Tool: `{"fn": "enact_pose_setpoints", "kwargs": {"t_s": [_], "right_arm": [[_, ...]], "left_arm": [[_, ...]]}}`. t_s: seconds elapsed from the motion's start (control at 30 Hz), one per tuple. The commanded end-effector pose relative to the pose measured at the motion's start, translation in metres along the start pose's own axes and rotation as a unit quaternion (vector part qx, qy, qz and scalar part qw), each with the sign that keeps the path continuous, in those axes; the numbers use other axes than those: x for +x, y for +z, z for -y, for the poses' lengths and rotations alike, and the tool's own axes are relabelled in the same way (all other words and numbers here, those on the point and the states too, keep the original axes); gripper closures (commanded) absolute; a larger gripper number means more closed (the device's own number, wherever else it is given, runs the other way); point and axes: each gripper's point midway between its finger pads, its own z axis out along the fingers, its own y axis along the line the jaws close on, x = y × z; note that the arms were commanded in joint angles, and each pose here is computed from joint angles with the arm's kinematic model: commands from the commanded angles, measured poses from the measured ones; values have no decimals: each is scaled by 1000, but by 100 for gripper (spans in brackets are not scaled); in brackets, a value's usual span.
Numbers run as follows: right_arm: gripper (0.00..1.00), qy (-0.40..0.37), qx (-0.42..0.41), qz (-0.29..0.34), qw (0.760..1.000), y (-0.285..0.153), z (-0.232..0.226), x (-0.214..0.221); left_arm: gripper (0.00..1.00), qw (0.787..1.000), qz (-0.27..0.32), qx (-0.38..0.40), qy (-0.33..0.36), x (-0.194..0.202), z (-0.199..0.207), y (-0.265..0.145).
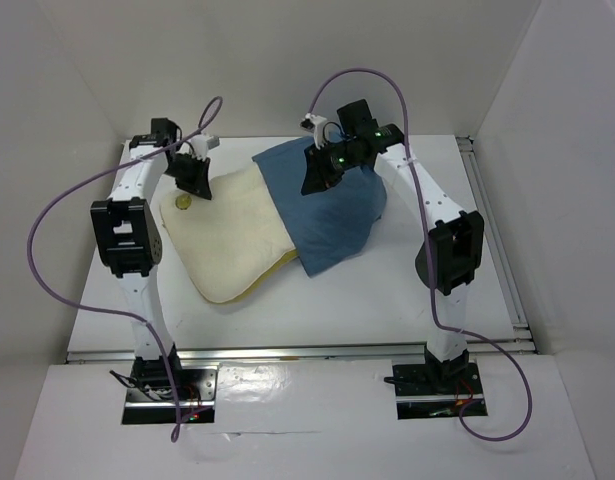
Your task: Put the pillow into the pillowcase
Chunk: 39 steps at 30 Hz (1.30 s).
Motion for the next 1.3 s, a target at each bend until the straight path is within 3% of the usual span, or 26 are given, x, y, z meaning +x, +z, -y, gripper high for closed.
{"fn": "enact_pose_setpoints", "kwargs": {"t_s": [0.0, 0.13, 0.17, 0.27, 0.3, 0.4, 0.43, 0.57, 0.97, 1.17, 1.27], "right_arm": [[73, -22, 13, 51, 998, -11, -7, -39], [57, 4, 40, 128, 991, -31, -7, -85], [46, 3, 39, 145, 989, -37, -12, -94], [28, -20, 51, 211, 976, -61, -22, -136], [24, -26, 57, 221, 973, -64, -21, -143], [24, -22, 97, 255, 962, -79, -15, -165], [24, -4, 128, 268, 955, -86, -1, -169], [25, -9, 176, 334, 926, -125, 8, -191], [29, 1, 226, 277, 934, -85, 49, -159], [29, -7, 235, 271, 933, -74, 52, -157], [39, -10, 242, 270, 932, -75, 54, -157]], "left_arm": [[100, 970, 131, -170, 116, -92, 11, -82], [100, 930, 203, -226, 210, -139, 62, -126], [100, 927, 210, -224, 216, -142, 71, -130], [100, 914, 230, -224, 247, -148, 99, -143], [100, 899, 256, -237, 267, -156, 111, -161], [100, 879, 269, -251, 302, -152, 132, -162], [100, 862, 289, -261, 325, -156, 147, -176], [100, 841, 304, -269, 357, -147, 172, -184], [100, 795, 355, -268, 413, -140, 236, -214], [100, 787, 364, -255, 428, -138, 260, -221], [100, 785, 367, -248, 433, -136, 271, -225]]}}
